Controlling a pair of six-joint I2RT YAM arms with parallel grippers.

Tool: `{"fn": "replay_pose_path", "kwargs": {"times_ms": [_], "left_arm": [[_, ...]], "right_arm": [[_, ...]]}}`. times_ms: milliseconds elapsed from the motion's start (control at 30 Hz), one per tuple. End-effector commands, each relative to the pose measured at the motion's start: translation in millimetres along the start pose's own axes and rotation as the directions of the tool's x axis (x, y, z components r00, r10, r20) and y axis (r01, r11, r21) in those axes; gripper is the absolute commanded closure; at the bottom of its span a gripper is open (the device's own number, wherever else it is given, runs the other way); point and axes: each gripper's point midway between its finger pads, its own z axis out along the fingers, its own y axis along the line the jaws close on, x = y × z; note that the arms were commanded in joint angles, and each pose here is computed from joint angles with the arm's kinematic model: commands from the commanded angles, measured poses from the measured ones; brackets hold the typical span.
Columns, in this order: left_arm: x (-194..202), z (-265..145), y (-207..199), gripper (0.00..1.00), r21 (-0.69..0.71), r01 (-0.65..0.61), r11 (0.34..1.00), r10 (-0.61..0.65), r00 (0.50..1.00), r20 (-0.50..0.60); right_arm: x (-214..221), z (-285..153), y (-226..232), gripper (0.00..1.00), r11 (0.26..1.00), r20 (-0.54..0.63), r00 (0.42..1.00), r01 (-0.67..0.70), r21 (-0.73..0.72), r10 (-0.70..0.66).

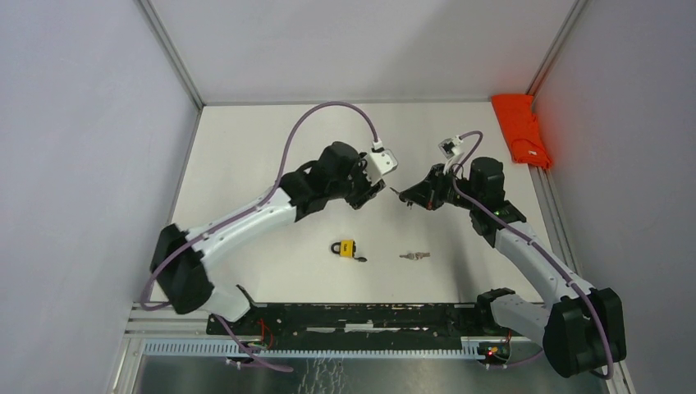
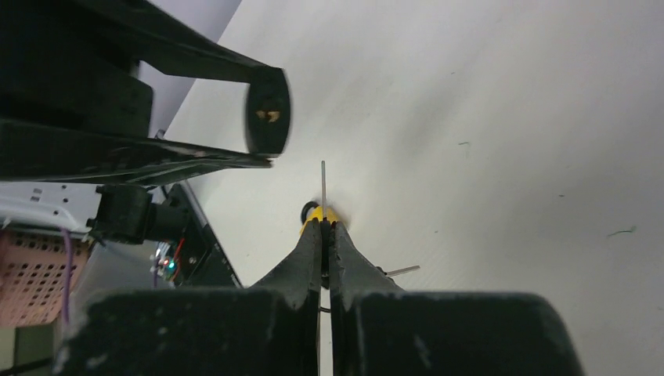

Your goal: Unlock with the key

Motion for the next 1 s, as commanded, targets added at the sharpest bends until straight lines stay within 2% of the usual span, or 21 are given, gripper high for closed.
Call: {"fn": "replay_pose_path", "kwargs": {"times_ms": [0,167,267,333,433,600,767,967], "left_arm": [[-23,-32,-8,0.98,-0.001,-0.118,0.993,0.118,0.987,0.112],[-20,-65,-21,0.98,0.055,-0.129,0.990,0.125,0.990,0.063],[-20,-84,-51,0.98,0.117,-0.171,0.978,0.156,0.980,0.121],[-12,-98,-70,0.98,0.113,-0.241,0.964,0.222,0.963,0.154],[8,-111,-68,0.98,0.067,-0.260,0.963,0.252,0.962,0.104],[22,-131,-90,0.98,0.139,-0.303,0.943,0.288,0.950,0.119],[38,-140,-92,0.98,0.131,-0.391,0.911,0.388,0.920,0.052],[42,-142,-102,0.98,0.155,-0.422,0.893,0.421,0.906,0.037]], "right_arm": [[-6,-9,32,1.00,0.992,-0.029,1.000,0.002,-0.125,-0.006],[-11,-27,53,1.00,0.989,-0.045,0.998,0.038,-0.140,-0.045],[-7,-35,66,1.00,0.986,-0.078,0.994,0.063,-0.157,-0.076],[0,-38,74,1.00,0.982,-0.100,0.991,0.067,-0.177,-0.085],[17,-41,74,1.00,0.982,-0.157,0.982,0.074,-0.175,-0.102],[45,-36,86,1.00,0.969,-0.234,0.970,0.012,-0.246,-0.071],[51,-35,112,1.00,0.948,-0.275,0.953,0.034,-0.315,-0.126],[53,-33,140,1.00,0.916,-0.308,0.941,0.005,-0.401,-0.139]]}}
